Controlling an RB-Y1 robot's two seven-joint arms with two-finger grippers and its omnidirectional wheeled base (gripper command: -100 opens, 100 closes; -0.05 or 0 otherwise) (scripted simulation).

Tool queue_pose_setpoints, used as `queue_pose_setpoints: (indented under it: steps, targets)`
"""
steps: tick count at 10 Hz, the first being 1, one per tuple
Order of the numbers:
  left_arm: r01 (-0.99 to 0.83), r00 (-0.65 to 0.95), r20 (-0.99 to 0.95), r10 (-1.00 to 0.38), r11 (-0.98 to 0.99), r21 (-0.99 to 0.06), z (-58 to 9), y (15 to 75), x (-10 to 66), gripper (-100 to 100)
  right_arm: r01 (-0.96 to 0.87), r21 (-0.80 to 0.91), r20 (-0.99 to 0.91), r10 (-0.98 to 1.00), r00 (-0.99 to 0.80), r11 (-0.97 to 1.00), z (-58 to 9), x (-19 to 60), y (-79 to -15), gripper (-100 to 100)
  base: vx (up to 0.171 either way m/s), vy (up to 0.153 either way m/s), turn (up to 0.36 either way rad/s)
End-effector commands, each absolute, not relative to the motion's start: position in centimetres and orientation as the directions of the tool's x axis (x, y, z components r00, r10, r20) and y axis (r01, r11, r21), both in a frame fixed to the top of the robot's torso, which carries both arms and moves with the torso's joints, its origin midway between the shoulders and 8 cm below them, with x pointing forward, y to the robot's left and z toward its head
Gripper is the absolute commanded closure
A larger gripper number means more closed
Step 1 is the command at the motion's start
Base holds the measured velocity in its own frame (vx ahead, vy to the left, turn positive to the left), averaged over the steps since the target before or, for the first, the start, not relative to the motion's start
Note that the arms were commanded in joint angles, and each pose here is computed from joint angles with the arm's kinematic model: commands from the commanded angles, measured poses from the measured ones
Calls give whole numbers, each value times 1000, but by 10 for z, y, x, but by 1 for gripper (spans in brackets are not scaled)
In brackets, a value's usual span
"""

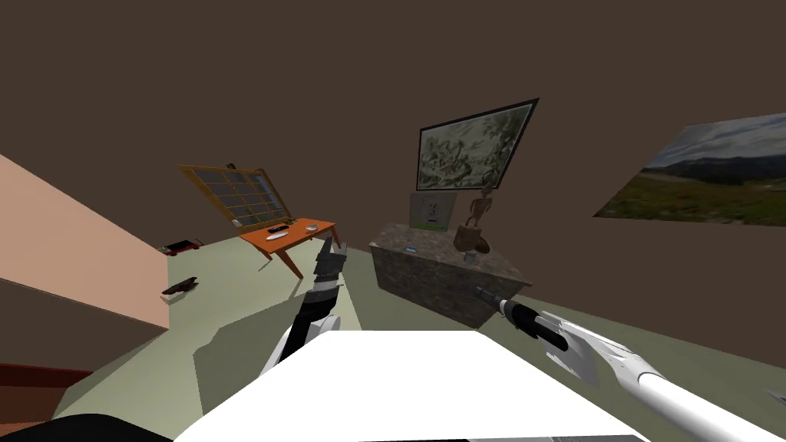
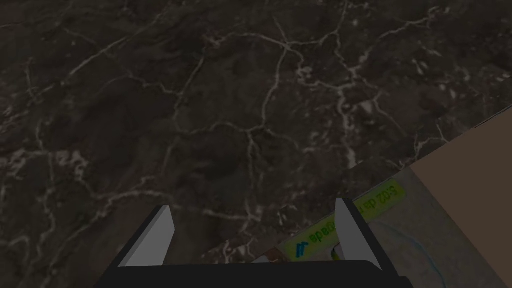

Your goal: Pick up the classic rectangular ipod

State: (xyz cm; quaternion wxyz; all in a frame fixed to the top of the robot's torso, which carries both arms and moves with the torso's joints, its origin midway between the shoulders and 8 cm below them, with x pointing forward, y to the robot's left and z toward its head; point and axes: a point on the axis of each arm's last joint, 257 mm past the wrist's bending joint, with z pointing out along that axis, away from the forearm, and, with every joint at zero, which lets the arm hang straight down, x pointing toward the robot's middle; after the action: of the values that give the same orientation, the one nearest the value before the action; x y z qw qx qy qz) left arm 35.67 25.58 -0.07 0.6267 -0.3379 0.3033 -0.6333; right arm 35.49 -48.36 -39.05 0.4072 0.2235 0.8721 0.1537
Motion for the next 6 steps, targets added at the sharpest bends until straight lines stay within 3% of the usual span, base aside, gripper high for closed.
queue_pose_setpoints:
  steps: [1,6]
  targets:
    - [589,14,48,-999,-30,-808,-1,256,357,0,309,388,-656,496,-569,868,-389,348,-522,-100,40,72,126]
    - [589,14,48,-999,-31,-808,-1,256,357,0,413,230,-693,446,-566,881,-376,327,-609,-100,65,90,134]
